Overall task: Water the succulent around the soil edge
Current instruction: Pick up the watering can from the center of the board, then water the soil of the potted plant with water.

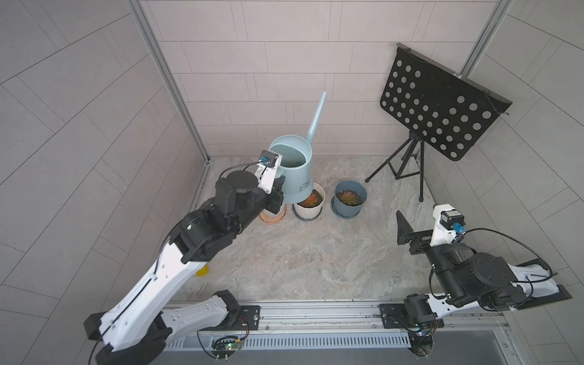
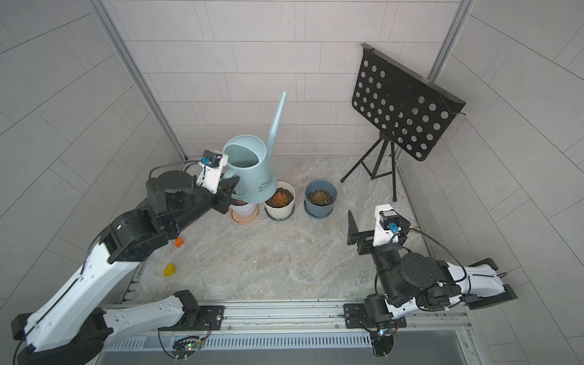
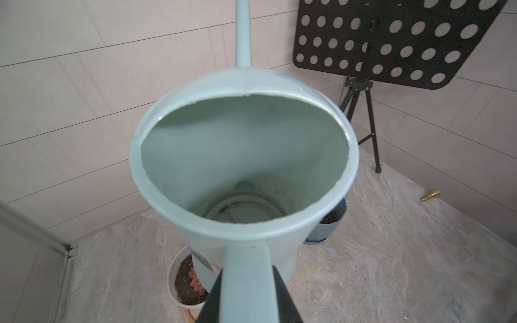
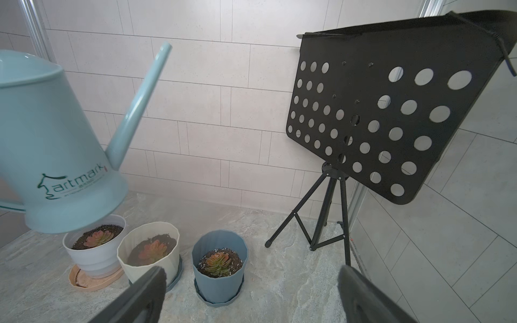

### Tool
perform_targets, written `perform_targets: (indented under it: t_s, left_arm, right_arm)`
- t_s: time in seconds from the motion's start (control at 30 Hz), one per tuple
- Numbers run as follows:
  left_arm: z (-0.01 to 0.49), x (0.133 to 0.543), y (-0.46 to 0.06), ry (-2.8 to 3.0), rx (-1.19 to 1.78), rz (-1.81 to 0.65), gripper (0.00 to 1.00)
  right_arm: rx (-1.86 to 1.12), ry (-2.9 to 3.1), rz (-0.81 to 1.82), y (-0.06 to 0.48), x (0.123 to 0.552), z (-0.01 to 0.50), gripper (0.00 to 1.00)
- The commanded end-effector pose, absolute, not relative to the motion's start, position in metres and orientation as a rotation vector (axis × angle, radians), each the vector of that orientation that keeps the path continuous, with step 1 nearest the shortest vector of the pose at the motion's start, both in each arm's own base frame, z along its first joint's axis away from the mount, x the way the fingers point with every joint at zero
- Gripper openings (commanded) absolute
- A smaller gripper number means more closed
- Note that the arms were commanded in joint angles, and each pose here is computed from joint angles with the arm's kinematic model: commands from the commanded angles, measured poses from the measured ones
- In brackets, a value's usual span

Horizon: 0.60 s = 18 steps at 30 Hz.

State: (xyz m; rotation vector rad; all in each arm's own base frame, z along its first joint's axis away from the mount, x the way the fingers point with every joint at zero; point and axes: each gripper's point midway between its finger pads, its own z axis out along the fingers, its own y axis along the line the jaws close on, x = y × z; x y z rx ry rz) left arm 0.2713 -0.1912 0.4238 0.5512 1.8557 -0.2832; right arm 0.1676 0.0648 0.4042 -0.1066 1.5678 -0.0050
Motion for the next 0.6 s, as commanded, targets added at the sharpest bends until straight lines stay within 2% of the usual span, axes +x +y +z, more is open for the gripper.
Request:
perform_targets:
  t_s: [0.0, 0.2, 0.3, 0.47, 0.57]
  left_arm:
    - [0.401, 0.266, -0.189, 1.960, 0.760, -0.260, 0.00]
    - [0.388, 0.269, -0.089, 2.080, 0.633, 0.161, 0.00]
    - [0.383, 0.264, -0.058, 2.087, 0.613, 0.332, 0.00]
    - [0.380, 0.258, -0.045, 2.085, 0.589, 0.370, 0.00]
    - [0.377, 0.258, -0.045, 2.091, 0.577, 0.357, 0.00]
  right_arm:
    - [-0.045, 1.583, -0.122, 0.045, 0.168, 0.412, 1.00]
    - [-0.183, 1.572, -0.291, 0.055, 0.171, 0.417, 1.00]
    - [-0.253, 1.563, -0.392, 0.062, 0.180, 0.415, 1.00]
    - [-0.483, 1.557, -0.516, 0.101, 0.203, 0.412, 1.00]
    - [-0.567, 1.696, -0.390, 0.116, 0.232, 0.392, 1.00]
